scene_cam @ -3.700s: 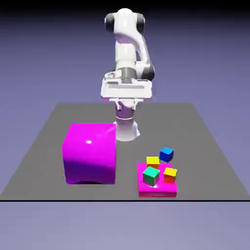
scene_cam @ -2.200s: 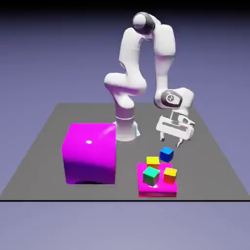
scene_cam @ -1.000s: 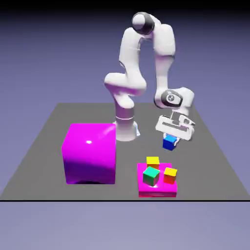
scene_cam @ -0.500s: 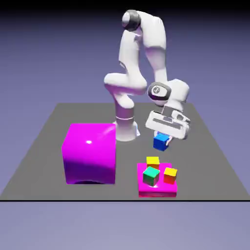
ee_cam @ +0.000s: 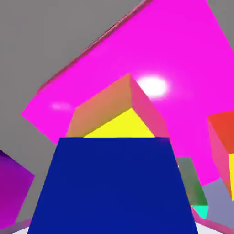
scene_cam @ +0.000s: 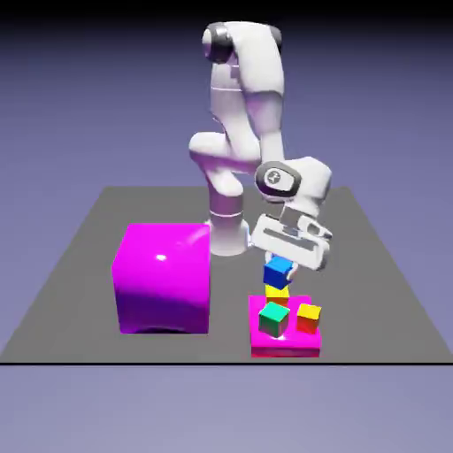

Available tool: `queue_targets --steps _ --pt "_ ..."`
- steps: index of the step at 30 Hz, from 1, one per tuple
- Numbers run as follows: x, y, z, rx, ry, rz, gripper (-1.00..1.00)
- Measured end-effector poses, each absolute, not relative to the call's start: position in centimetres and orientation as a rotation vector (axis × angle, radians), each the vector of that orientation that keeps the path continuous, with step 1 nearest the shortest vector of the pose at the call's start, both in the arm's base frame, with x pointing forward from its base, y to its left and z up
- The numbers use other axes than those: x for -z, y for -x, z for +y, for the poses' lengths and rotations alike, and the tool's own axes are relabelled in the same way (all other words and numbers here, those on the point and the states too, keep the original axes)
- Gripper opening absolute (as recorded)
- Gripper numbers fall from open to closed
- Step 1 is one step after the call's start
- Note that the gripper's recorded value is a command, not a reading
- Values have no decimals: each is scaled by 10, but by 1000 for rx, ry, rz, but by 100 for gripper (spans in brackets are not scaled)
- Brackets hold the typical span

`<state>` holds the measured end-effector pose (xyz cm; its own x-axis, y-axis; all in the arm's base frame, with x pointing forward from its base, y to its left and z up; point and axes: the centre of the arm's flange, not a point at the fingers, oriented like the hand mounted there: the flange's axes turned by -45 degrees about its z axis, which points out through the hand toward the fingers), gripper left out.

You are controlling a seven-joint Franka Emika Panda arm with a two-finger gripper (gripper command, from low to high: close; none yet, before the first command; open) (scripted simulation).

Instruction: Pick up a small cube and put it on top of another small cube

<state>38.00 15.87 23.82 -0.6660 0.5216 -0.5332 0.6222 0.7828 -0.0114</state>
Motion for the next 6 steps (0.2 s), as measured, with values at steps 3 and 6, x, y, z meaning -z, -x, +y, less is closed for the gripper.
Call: queue_targets --steps 3,6 --pt "-231 -382 158 245 -847 2456 100" --pt "-239 -380 158 263 -858 2457 100"
